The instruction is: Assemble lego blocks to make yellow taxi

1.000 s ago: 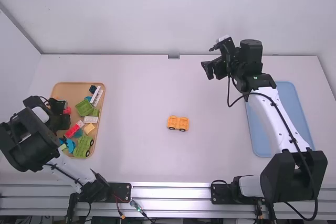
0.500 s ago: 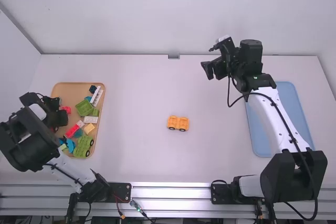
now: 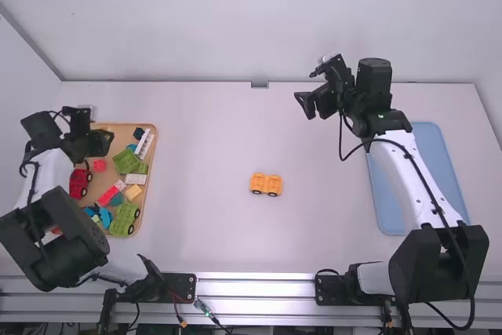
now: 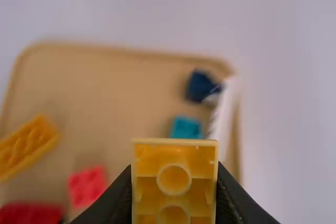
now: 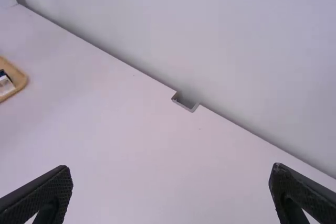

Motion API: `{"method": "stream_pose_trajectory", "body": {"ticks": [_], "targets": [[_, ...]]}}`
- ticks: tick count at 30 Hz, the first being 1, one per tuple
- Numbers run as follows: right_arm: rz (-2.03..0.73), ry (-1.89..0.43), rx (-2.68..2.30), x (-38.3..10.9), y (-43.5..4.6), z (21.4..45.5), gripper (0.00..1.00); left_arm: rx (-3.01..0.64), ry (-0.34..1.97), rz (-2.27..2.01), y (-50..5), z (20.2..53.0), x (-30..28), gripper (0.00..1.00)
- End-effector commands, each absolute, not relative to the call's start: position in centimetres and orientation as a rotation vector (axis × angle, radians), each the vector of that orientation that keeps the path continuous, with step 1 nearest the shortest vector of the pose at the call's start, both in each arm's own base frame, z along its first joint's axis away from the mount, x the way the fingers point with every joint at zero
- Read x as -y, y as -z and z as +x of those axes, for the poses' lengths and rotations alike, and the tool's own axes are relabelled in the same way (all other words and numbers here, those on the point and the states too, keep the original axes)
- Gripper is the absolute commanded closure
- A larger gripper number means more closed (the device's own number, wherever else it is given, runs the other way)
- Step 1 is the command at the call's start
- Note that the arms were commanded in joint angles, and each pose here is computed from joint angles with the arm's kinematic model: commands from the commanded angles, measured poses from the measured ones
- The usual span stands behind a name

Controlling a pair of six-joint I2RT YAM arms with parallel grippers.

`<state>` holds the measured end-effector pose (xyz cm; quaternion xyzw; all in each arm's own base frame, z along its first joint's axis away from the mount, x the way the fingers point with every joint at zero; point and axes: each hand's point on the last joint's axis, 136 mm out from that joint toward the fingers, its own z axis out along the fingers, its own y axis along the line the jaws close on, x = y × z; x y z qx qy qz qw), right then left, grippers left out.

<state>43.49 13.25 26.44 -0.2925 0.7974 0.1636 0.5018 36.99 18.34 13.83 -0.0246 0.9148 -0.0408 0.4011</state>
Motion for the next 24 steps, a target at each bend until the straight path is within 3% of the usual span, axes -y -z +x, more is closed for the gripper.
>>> {"method": "stream_pose_trajectory", "body": {"ticks": [1,9,13,20,24], "targets": [[-0.762,-0.414,-1.876,-14.7,-27.7,43.6,0.01,-2.190,0.298,0.213,-15.3,38.7,-11.2,0.82],[-0.912,-0.635,-1.809,-20.4,-24.3,44.0,0.01,-1.809,0.637,0.696,-19.0,41.3,5.2,0.83],[-1.103,-0.938,-1.631,-23.9,-23.0,41.6,0.01,-1.611,0.800,0.884,-20.6,40.2,12.7,0.84],[-1.288,-1.351,-1.194,-22.9,-25.7,36.9,0.01,-1.432,0.921,1.070,-20.2,38.6,18.8,0.87],[-1.279,-1.378,-1.199,-22.6,-25.6,36.9,0.01,-1.322,1.042,1.117,-21.2,37.4,19.6,0.87]]}}
